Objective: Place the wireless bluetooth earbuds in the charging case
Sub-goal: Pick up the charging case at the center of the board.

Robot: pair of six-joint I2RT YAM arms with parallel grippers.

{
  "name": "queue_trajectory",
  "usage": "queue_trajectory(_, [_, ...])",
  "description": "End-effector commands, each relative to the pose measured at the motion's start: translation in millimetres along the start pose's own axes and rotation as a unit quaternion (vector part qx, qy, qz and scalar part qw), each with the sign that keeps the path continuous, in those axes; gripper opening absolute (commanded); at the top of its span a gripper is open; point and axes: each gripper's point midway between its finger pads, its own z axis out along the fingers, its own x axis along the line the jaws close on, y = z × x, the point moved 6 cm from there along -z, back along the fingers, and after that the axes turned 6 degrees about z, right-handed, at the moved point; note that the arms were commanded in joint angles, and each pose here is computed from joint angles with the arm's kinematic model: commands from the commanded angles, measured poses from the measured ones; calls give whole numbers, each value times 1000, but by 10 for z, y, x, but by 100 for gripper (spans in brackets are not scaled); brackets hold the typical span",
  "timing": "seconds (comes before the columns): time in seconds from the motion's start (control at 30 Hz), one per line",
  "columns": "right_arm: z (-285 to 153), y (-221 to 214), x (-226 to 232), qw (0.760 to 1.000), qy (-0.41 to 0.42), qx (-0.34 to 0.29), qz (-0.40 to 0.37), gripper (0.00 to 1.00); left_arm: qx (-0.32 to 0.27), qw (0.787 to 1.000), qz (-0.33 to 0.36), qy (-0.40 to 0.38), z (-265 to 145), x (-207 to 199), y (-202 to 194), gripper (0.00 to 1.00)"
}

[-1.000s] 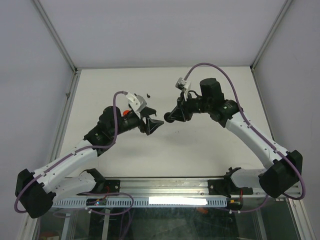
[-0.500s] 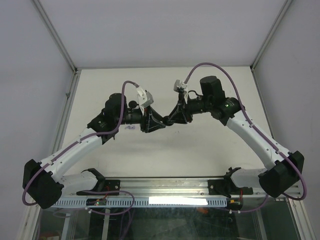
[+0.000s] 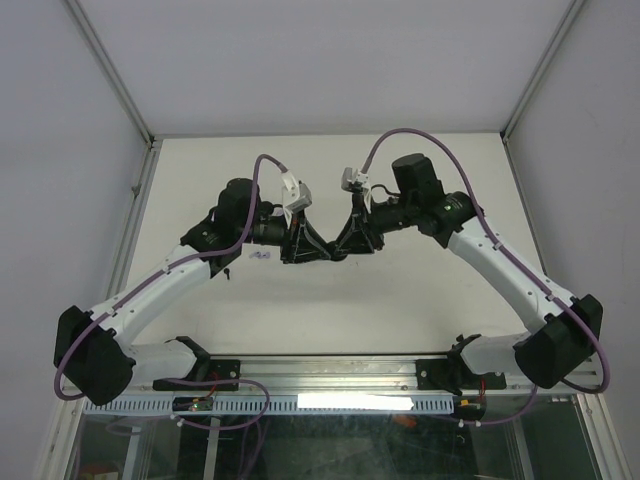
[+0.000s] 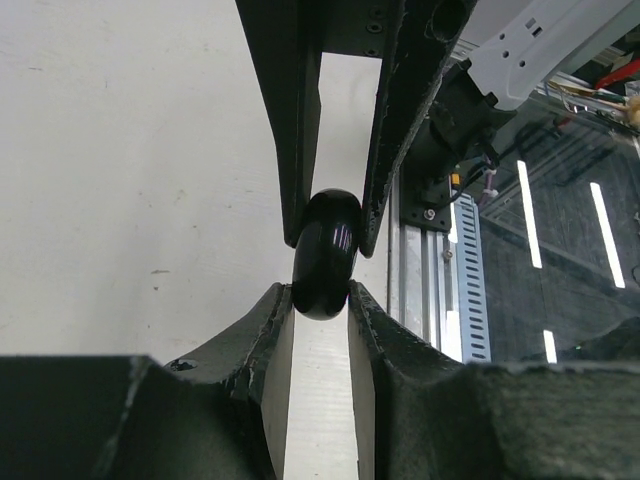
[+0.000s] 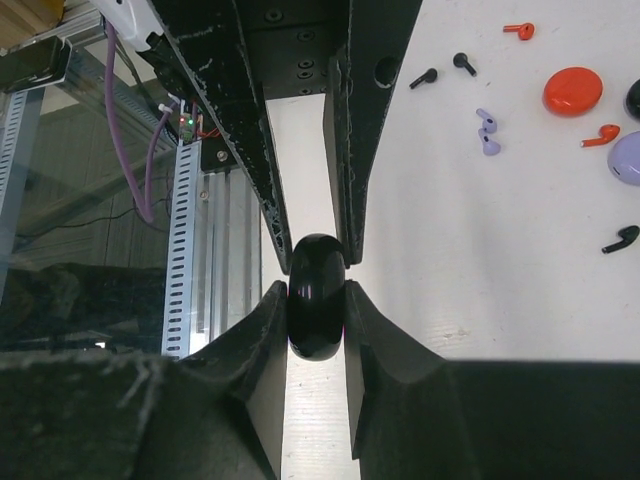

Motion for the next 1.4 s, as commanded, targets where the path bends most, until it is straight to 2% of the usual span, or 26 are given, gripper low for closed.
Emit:
queue_trajectory(0.0, [33, 234, 85, 998, 25, -20, -56, 0, -32, 997, 43, -59, 7, -123, 271, 26])
queue_trajectory(0.33, [109, 236, 76, 998, 31, -12, -59, 0, -30, 996, 36, -80, 32, -134, 260, 33])
queue_trajectory(0.47, [124, 223, 70, 998, 31, -9, -59, 1, -32, 995, 42, -81, 19, -151, 269, 23])
queue_trajectory(0.53, [114, 222, 65, 998, 25, -8, -60, 4, -33, 996, 46, -74, 4, -155, 261, 18])
queue_trajectory(0.73, [19, 284, 141, 996, 0, -35, -83, 30, -41, 997, 62, -21, -66, -133, 278, 1])
queue_trajectory(0.8, [-19, 305, 162, 994, -14, -53, -92, 38, -52, 996, 67, 5, -95, -116, 296, 0])
queue_trajectory(0.97, [-142, 315, 202, 987, -48, -103, -110, 43, -86, 992, 66, 63, -156, -76, 315, 0])
queue_trajectory(1.1, [-195, 243, 144, 977, -95, -144, -124, 43, -113, 989, 64, 76, -185, -96, 326, 0])
queue_trajectory(1.23, [-177, 131, 170, 966, -85, -177, -169, 45, -138, 985, 77, 75, -206, -128, 344, 0])
queue_trajectory(1.37, [-185, 127, 184, 953, -94, -237, -163, 60, -159, 981, 87, 66, -212, -166, 364, 0])
